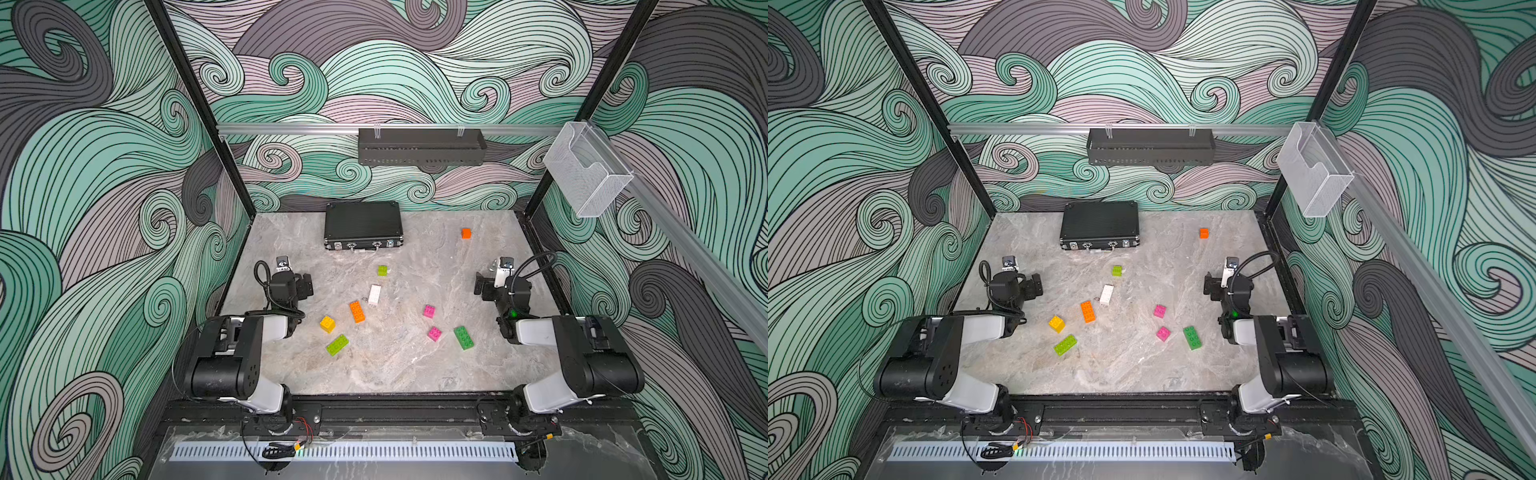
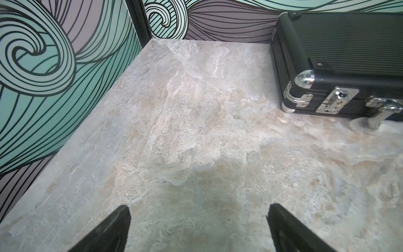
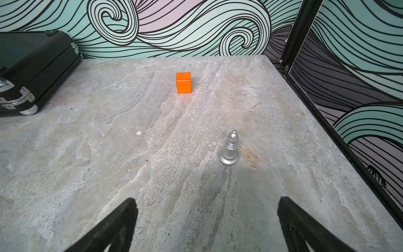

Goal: Assemble a carrot with lego
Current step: Move the lego brick at the center of the board.

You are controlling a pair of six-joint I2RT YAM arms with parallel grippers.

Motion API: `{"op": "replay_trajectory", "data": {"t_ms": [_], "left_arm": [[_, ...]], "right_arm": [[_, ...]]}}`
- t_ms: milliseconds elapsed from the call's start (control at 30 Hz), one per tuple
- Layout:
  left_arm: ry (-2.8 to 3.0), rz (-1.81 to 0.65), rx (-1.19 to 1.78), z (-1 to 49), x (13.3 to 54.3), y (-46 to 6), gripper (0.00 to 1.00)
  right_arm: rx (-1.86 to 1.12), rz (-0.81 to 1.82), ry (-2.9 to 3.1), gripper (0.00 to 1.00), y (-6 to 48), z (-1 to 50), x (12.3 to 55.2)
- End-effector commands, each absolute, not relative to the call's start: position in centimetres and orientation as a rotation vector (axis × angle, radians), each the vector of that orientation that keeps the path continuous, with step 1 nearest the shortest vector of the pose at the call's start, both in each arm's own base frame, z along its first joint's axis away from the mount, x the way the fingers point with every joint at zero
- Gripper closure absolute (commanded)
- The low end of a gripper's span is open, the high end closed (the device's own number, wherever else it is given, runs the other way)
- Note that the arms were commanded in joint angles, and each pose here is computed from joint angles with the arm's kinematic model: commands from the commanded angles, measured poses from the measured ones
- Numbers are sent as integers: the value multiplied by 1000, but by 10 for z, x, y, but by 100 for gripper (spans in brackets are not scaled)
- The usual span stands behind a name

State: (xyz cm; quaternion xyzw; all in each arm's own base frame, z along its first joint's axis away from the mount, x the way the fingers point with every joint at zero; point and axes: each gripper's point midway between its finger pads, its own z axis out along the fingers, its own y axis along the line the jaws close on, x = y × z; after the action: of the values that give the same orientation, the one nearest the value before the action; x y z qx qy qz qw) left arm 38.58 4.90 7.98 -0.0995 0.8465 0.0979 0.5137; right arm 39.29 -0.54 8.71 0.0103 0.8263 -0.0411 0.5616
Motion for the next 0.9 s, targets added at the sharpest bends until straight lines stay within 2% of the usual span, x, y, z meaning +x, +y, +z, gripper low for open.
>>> {"op": "replay_trajectory", "data": {"t_ms": [0,867], "left_arm": [[2010,217,-254,89,396,50,1],[2011,218,-254,89,396,50,2]], "right_arm": [[17,-86,1930,0,-3,93,398],[18,-80,1931,0,-4,93,398]]}}
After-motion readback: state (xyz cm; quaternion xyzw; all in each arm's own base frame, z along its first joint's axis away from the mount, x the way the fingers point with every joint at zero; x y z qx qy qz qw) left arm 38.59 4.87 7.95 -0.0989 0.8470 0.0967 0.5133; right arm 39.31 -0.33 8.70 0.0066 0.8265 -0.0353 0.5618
